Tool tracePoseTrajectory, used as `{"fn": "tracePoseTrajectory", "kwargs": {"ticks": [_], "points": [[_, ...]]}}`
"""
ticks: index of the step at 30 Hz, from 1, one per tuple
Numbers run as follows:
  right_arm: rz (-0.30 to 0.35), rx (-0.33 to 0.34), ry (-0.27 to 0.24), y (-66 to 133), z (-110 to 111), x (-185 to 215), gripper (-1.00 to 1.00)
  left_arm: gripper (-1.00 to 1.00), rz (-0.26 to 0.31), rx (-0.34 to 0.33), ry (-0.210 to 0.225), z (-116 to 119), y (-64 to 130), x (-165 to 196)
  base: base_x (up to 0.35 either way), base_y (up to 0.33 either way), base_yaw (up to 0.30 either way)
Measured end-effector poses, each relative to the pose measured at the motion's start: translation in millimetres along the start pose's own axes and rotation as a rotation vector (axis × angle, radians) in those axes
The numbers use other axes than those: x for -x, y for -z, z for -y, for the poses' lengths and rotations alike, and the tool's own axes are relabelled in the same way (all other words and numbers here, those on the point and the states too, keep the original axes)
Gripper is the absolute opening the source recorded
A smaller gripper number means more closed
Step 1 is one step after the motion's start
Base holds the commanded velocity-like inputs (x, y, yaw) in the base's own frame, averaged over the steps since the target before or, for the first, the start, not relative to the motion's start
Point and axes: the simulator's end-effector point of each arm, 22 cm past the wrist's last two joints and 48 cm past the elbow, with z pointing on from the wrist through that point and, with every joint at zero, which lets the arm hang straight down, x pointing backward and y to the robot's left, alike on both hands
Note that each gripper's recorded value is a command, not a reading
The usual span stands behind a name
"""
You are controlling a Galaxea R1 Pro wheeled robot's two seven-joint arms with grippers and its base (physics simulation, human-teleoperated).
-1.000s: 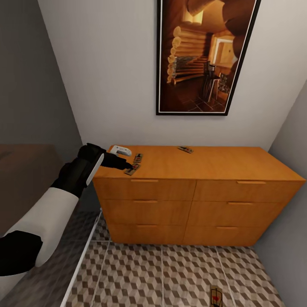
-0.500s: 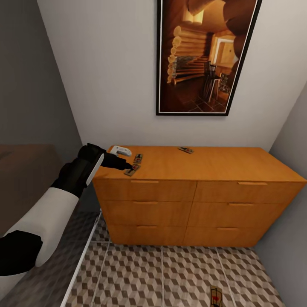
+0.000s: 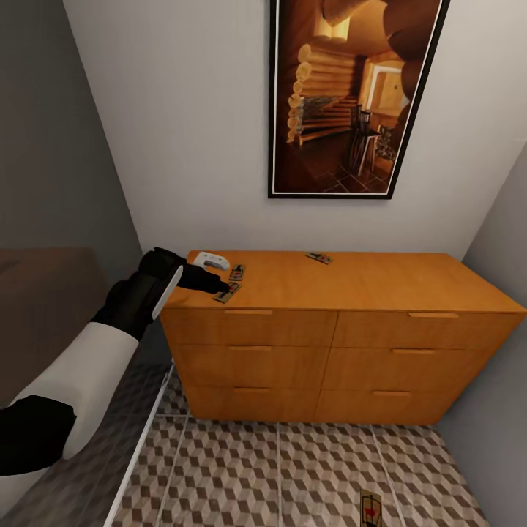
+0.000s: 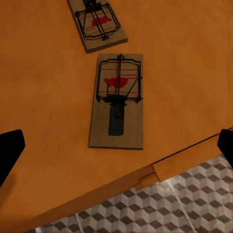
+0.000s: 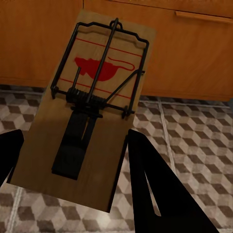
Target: Take the four mousetraps from the cabinet in the bathroom and place them on the bathroom floor. Make sure all four end up on the same floor surface, and ensure that at least two of them are either under or directly next to the same bathroom sink.
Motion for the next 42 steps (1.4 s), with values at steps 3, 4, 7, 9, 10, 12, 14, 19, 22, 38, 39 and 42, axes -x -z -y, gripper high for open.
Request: {"fn": "tracePoseTrajectory", "kwargs": {"ticks": [3, 4, 7, 9, 10, 12, 14, 19, 22, 38, 39, 42], "points": [[0.0, 0.0, 0.0, 0.0, 0, 0, -1.0, 1.0, 0.0, 0.0, 0.0, 0, -0.1, 0, 0.0, 0.0, 0.0], [0.0, 0.0, 0.0, 0.0, 0, 0, -1.0, 1.0, 0.0, -0.001, 0.0, 0, -0.1, 0, 0.0, 0.0, 0.0], [0.0, 0.0, 0.0, 0.0, 0, 0, -1.0, 1.0, 0.0, -0.001, 0.0, 0, -0.1, 0, 0.0, 0.0, 0.0], [-0.001, 0.0, 0.0, 0.0, 0, 0, -1.0, 1.0, 0.0, -0.001, 0.0, 0, -0.2, 0, 0.0, 0.0, 0.0], [-0.001, 0.0, 0.0, 0.0, 0, 0, -1.0, 1.0, -0.001, -0.001, 0.0, 0, -0.3, 0, 0.0, 0.0, 0.0], [-0.001, 0.0, 0.0, 0.0, 0, 0, -1.0, 1.0, -0.003, -0.002, 0.001, 0, -0.8, -1, 0.0, 0.0, 0.0], [-0.001, 0.0, 0.0, 0.0, 0, 0, -1.0, 1.0, -0.007, -0.002, 0.003, 0, -1.7, -3, 0.0, 0.0, 0.0], [-0.001, 0.0, 0.0, 0.0, 0, 0, -1.0, 1.0, -0.012, -0.003, 0.004, 0, -2.8, -4, 0.0, 0.0, 0.0], [-0.001, 0.0, 0.0, 0.0, 0, 0, -1.0, 1.0, -0.012, -0.003, 0.004, 0, -3.0, -4, 0.0, 0.0, 0.0], [-0.006, 0.0, 0.001, 0.5, 0, -2, -1.0, 1.0, 0.001, -0.171, 0.008, 32, 2.0, -2, 0.0, 0.0, 0.0], [-0.006, 0.0, 0.001, 0.5, 0, -2, -1.0, 1.0, 0.003, -0.176, 0.007, 32, 3.0, -1, 0.0, 0.0, 0.0], [-0.006, 0.001, 0.001, 0.5, 0, -2, -1.0, 1.0, 0.019, -0.183, 0.0, 30, 8.7, 3, 0.0, 0.0, 0.0]]}}
